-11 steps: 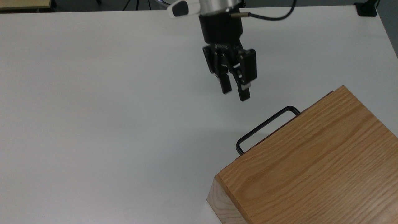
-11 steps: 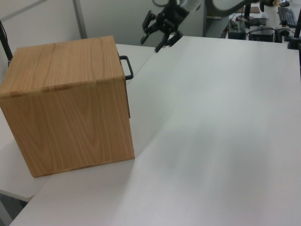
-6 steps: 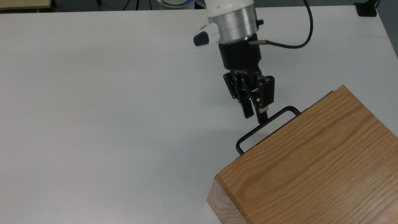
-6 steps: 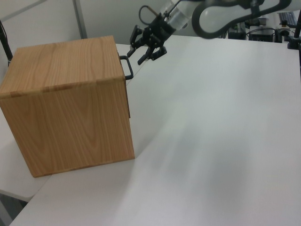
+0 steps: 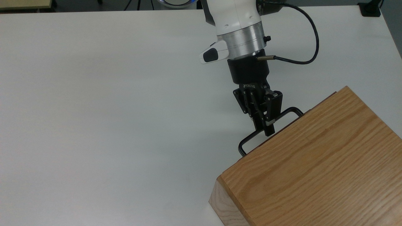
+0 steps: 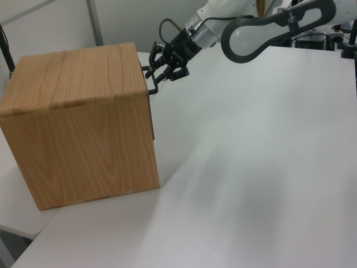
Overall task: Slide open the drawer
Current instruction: 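Pull the handle away from the cabinet, sliding the drawer out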
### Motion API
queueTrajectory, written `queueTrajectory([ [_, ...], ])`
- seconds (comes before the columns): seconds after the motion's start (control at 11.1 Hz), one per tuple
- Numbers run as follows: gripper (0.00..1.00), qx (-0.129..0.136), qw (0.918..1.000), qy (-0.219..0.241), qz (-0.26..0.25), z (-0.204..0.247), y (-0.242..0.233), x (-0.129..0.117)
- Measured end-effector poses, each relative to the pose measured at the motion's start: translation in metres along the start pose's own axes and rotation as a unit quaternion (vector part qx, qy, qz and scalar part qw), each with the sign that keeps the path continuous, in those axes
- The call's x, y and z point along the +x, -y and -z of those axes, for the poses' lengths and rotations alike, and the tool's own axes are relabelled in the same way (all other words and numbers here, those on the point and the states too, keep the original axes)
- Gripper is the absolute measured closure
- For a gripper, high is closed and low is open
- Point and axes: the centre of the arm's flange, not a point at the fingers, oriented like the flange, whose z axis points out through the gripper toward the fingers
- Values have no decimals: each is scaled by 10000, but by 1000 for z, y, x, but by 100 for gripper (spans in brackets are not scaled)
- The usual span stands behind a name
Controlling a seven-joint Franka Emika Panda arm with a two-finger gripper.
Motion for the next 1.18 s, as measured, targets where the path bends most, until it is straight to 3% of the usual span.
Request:
queueTrajectory([
  [0.09,84,-14,10000,1,-68,-1,-1,1],
  [0.36,84,-23,10000,-2,-88,1,-2,1],
  [0.54,84,-231,9997,42,-58,13,-8,5],
  [0.81,84,-980,9947,288,110,52,-23,17],
  [1.18,85,-2077,9739,799,437,100,-47,36],
])
